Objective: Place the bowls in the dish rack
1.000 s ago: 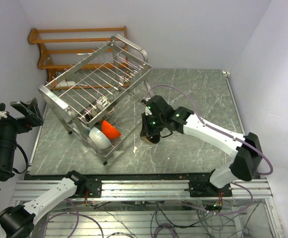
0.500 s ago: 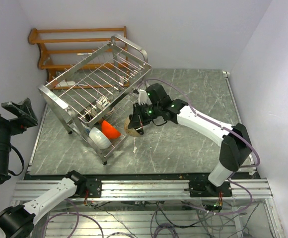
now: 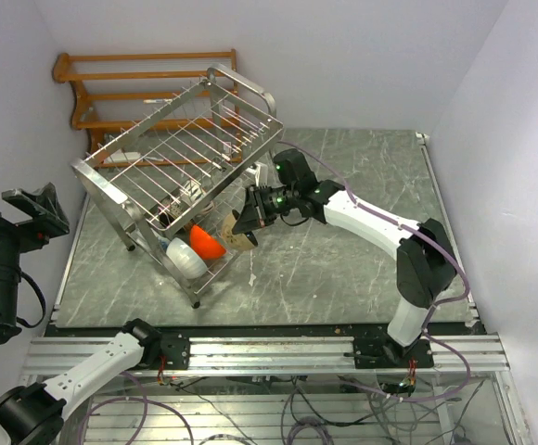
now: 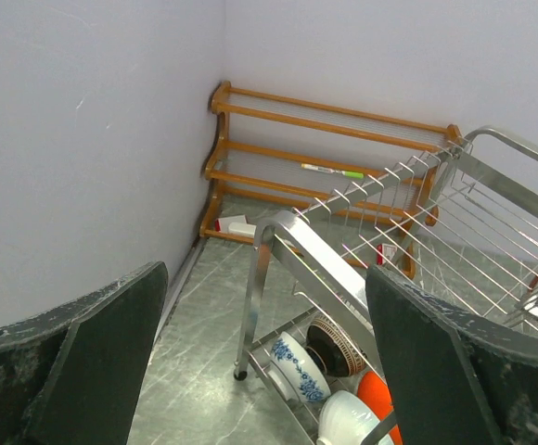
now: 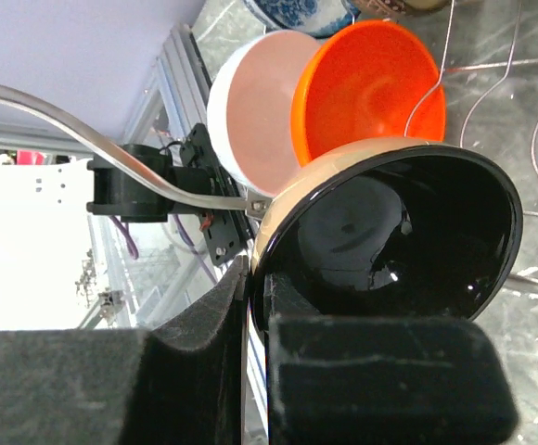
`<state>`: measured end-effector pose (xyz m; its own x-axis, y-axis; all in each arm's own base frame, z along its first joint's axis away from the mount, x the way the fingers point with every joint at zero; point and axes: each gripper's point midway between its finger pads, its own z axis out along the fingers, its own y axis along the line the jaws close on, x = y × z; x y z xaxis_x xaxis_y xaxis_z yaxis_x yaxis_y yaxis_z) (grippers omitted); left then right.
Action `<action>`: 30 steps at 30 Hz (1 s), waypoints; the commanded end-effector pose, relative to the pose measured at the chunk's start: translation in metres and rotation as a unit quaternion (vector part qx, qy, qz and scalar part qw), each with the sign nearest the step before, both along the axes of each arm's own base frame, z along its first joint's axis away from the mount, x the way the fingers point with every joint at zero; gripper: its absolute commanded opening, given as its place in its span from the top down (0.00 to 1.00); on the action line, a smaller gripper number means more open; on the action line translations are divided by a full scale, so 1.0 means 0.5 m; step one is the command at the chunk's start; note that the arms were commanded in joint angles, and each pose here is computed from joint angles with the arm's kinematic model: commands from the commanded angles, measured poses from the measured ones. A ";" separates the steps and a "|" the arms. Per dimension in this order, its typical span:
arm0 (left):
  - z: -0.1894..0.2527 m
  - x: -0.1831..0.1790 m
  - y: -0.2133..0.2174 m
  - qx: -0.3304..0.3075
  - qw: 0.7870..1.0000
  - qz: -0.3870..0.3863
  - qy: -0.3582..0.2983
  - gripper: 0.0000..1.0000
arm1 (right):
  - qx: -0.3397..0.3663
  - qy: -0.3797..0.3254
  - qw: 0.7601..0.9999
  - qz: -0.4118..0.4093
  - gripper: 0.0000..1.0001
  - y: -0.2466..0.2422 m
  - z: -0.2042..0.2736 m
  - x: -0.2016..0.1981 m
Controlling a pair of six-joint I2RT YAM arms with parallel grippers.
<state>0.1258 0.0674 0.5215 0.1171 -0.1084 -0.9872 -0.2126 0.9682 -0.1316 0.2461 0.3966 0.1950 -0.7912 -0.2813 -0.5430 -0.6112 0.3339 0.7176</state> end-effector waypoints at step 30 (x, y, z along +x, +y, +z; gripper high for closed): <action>-0.012 0.031 -0.011 0.013 1.000 0.014 0.021 0.01 | 0.140 0.035 0.986 0.084 1.00 0.076 0.005 0.079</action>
<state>0.1341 0.0648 0.5162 0.0891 -0.0894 -0.9920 -0.2349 0.9660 -0.1082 0.2734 0.4287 0.1758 -0.8056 -0.2886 -0.5174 -0.5664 0.1187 0.8155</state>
